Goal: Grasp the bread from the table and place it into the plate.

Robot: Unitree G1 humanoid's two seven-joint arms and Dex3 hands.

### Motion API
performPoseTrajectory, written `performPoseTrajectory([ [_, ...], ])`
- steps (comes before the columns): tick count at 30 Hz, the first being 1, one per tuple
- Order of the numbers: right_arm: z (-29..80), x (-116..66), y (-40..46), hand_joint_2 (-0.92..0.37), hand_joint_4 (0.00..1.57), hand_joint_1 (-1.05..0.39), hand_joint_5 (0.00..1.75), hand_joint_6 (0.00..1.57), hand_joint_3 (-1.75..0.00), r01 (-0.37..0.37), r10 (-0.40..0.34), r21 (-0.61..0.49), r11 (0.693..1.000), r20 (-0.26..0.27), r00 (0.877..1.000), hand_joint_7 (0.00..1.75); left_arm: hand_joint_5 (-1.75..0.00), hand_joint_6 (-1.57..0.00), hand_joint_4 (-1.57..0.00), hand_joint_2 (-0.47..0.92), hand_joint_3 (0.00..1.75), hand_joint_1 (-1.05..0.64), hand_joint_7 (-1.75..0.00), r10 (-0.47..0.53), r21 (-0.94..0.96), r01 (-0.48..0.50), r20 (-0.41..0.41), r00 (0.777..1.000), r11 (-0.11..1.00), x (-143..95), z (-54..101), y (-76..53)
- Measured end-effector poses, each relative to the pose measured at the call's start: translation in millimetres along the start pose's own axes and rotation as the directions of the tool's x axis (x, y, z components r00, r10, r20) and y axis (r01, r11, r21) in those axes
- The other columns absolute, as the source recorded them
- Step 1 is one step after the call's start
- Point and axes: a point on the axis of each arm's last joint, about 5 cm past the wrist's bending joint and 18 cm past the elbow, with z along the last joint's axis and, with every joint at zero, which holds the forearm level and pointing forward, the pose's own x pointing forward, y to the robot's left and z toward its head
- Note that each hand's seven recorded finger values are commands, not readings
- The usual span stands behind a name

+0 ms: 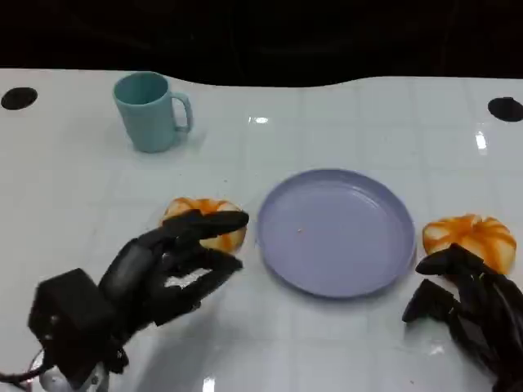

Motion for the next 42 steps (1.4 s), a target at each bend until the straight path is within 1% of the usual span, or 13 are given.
performPoseTrajectory([
  [5, -0.2, 0.1, 0.2, -0.92, 0.64, -0.54, 1.59, 0.59, -0.27, -0.002, 0.002, -0.005, 1.000, 0.003, 1.000, 1.23, -0.69, -0.49, -0.20, 0.92, 0.05, -0.54, -0.04, 0.017, 0.215, -0.017, 0.004, 1.000, 0.977, 4, 6.5, 1.2],
  [10, -0.3, 0.5, 0.3, -0.92, 0.64, -0.54, 1.59, 0.60, -0.27, -0.003, 0.003, -0.006, 1.000, 0.004, 1.000, 1.23, -0.68, -0.49, -0.20, 0.92, 0.05, -0.54, -0.04, 0.025, 0.252, -0.031, 0.026, 0.999, 0.967, 7, 9.6, 1.1],
  [13, -0.3, 0.5, 0.2, -0.92, 0.65, -0.56, 1.60, 0.61, -0.26, -0.002, 0.003, -0.006, 1.000, 0.004, 1.000, 1.23, -0.57, -0.40, -0.14, 0.90, 0.02, -0.55, -0.01, 0.021, 0.311, -0.027, 0.021, 1.000, 0.950, 9, 10.1, -0.1],
  [15, -0.4, 0.9, 0.6, -0.92, 0.65, -0.56, 1.60, 0.62, -0.25, -0.002, 0.002, -0.005, 1.000, 0.005, 1.000, 1.23, -0.53, -0.39, -0.14, 0.89, 0.01, -0.55, -0.01, -0.006, 0.512, 0.005, -0.001, 1.000, 0.859, 13, 13.2, 3.2],
  [17, -0.4, 0.8, 0.5, -0.92, 0.64, -0.56, 1.60, 0.62, -0.24, 0.000, 0.000, -0.003, 1.000, 0.004, 1.000, 1.22, -0.43, -0.32, -0.09, 0.88, 0.00, -0.57, 0.00, -0.027, 0.693, 0.011, 0.012, 1.000, 0.721, 19, 18.8, 10.0],
  [20, -0.1, 0.9, 0.2, -0.92, 0.64, -0.55, 1.59, 0.61, -0.24, 0.001, -0.001, 0.001, 1.000, 0.003, 1.000, 1.21, -0.36, -0.27, -0.05, 0.88, 0.00, -0.57, 0.00, -0.063, 0.828, 0.034, 0.002, 0.998, 0.560, 29, 27.6, 17.5],
  [23, 0.1, 1.3, 0.4, -0.92, 0.64, -0.53, 1.58, 0.61, -0.24, -0.003, 0.003, 0.002, 1.000, 0.003, 1.000, 1.20, -0.28, -0.22, -0.01, 0.88, 0.00, -0.57, 0.00, -0.076, 0.869, 0.060, -0.025, 0.997, 0.491, 34, 29.4, 16.2],
  [24, 0.1, 1.3, 0.4, -0.92, 0.64, -0.53, 1.58, 0.61, -0.25, -0.004, 0.004, 0.002, 1.000, 0.004, 1.000, 1.20, -0.20, -0.18, 0.00, 0.88, 0.00, -0.56, -0.01, -0.074, 0.876, 0.071, -0.041, 0.996, 0.476, 35, 29.0, 15.3],
  [28, 0.2, 1.1, 0.1, -0.92, 0.64, -0.54, 1.57, 0.62, -0.25, -0.003, 0.003, 0.001, 1.000, 0.004, 1.000, 1.20, -0.10, -0.13, 0.00, 0.86, 0.00, -0.54, -0.01, -0.077, 0.908, 0.129, -0.107, 0.991, 0.399, 41, 30.0, 12.1],
  [34, 0.3, 1.2, 0.3, -0.92, 0.64, -0.53, 1.56, 0.61, -0.23, -0.005, 0.005, 0.006, 1.000, -0.001, 1.000, 1.20, -0.08, -0.15, -0.01, 0.83, 0.00, -0.50, -0.01, -0.087, 0.924, 0.203, -0.185, 0.979, 0.323, 61, 32.3, 10.7],
  [37, 0.7, 1.4, 0.4, -0.92, 0.64, -0.53, 1.55, 0.61, -0.22, -0.009, 0.009, 0.011, 1.000, 0.000, 1.000, 1.19, -0.08, -0.15, -0.01, 0.83, 0.00, -0.50, 0.00, -0.077, 0.917, 0.257, -0.245, 0.966, 0.305, 69, 29.2, 10.4],
  [40, 0.9, 0.9, 0.0, -0.92, 0.64, -0.54, 1.56, 0.61, -0.23, -0.009, 0.009, 0.013, 1.000, 0.001, 1.000, 1.20, -0.08, -0.15, -0.03, 0.85, 0.01, -0.52, -0.01, -0.080, 0.913, 0.285, -0.274, 0.959, 0.292, 74, 27.3, 9.1],
  [42, 1.0, 1.0, 0.0, -0.92, 0.64, -0.55, 1.57, 0.62, -0.24, -0.009, 0.009, 0.008, 1.000, 0.000, 1.000, 1.21, -0.08, -0.15, -0.03, 0.85, 0.01, -0.53, 0.00, -0.081, 0.905, 0.326, -0.316, 0.945, 0.274, 82, 22.4, 8.1],
])
